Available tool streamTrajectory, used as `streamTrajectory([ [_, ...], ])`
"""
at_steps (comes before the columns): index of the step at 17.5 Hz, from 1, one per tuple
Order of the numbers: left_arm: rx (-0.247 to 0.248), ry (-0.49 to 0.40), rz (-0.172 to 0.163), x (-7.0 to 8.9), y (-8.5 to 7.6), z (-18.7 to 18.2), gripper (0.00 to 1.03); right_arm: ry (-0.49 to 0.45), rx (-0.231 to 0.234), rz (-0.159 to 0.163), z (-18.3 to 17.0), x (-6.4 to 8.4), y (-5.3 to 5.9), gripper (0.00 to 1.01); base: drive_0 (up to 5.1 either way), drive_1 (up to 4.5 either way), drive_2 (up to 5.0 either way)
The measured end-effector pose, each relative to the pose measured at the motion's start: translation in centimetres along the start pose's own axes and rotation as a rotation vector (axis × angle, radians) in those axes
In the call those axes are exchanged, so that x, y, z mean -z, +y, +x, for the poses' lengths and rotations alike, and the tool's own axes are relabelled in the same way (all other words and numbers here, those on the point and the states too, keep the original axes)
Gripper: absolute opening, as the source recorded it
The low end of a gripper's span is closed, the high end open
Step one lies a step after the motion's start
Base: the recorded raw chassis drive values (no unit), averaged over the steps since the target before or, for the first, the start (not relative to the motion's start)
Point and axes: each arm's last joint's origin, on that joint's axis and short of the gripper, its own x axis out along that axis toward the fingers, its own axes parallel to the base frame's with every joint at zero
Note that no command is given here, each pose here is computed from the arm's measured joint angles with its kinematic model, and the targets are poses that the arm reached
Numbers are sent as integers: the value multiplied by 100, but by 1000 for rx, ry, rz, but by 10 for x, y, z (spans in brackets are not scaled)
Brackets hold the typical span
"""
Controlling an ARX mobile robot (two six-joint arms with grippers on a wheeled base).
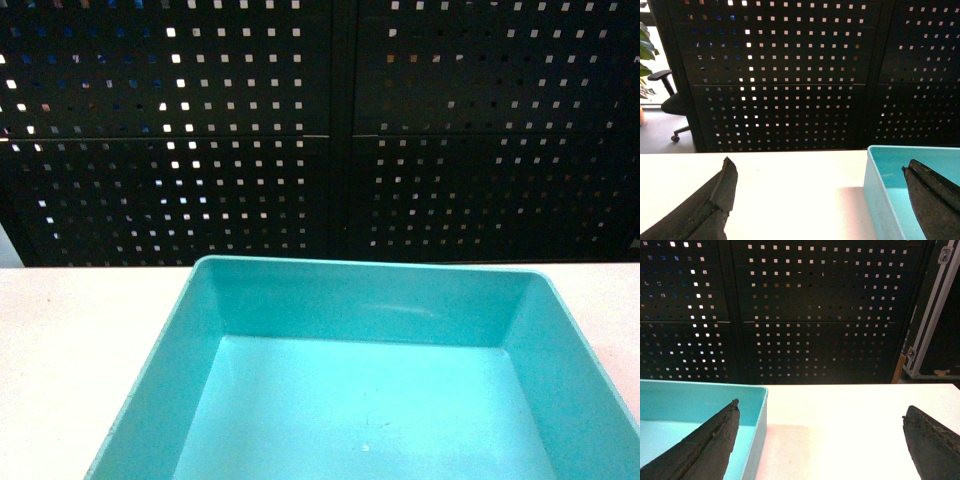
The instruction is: Stack blue boxes stably on right
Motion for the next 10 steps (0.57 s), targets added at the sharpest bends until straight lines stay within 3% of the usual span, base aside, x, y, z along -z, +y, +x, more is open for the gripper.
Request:
streamTrajectory([
  [10, 0, 0, 0, 0, 0, 0, 98, 0, 0, 0, 0, 0, 0, 98, 0, 0, 0],
])
